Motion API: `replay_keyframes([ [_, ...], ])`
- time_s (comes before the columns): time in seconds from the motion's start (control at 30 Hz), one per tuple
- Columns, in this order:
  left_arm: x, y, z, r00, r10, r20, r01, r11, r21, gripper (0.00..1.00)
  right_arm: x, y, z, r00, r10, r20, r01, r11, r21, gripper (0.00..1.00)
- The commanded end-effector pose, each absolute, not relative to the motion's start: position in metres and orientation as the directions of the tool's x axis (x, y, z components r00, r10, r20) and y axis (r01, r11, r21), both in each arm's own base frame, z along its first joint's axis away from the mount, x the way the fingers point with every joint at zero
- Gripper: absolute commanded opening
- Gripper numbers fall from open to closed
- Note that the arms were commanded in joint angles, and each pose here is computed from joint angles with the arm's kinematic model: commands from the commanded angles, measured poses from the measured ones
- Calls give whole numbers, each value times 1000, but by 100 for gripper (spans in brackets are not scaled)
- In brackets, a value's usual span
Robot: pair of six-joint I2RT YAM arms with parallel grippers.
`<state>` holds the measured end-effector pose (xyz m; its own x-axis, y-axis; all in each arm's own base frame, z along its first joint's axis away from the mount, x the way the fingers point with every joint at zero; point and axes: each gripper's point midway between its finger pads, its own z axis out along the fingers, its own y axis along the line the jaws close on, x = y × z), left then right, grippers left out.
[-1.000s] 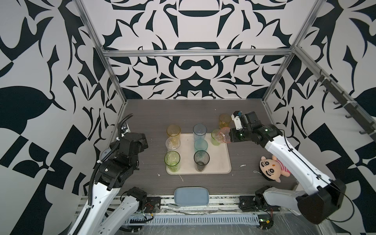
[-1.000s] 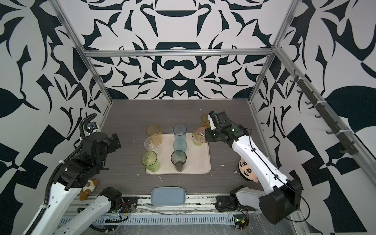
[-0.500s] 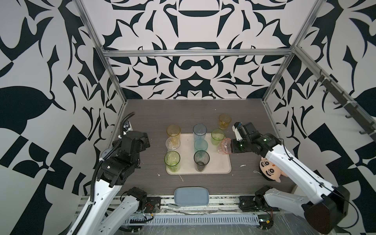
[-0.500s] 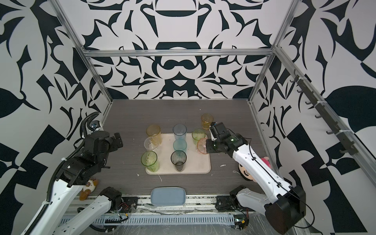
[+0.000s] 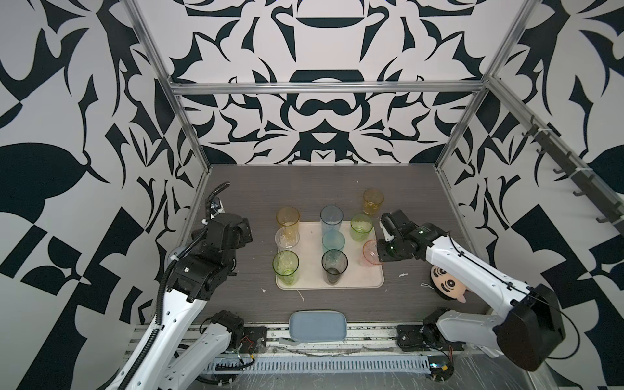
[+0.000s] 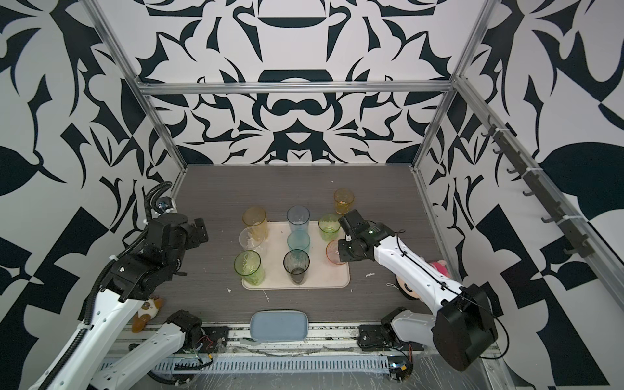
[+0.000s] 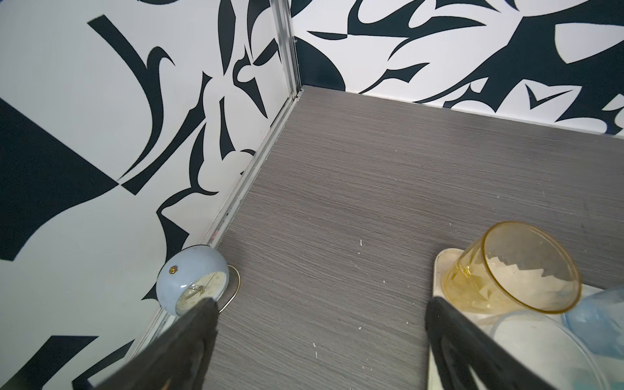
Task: Place the glasses into the tray
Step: Place the glass on the tray.
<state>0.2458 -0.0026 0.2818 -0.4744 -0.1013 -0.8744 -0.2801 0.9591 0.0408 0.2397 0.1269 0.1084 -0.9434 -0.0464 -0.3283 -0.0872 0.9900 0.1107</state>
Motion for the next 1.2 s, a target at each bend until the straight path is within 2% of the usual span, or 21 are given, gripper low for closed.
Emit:
replay_keyframes([
  [0.0, 244, -4, 282, -463, -115, -879, -272, 962, 17, 100, 252, 130, 114, -930, -25, -366, -70, 992, 109, 0],
  [1.1, 247, -9, 281, -475, -103, -874, -247, 969, 20, 100, 290, 149, 87, -955, 19, -297, -5, 997, 80, 0],
  [1.17, 246, -8, 282, -474, -105, -875, -249, 968, 19, 100, 290, 149, 87, -956, 20, -293, -3, 997, 78, 3],
])
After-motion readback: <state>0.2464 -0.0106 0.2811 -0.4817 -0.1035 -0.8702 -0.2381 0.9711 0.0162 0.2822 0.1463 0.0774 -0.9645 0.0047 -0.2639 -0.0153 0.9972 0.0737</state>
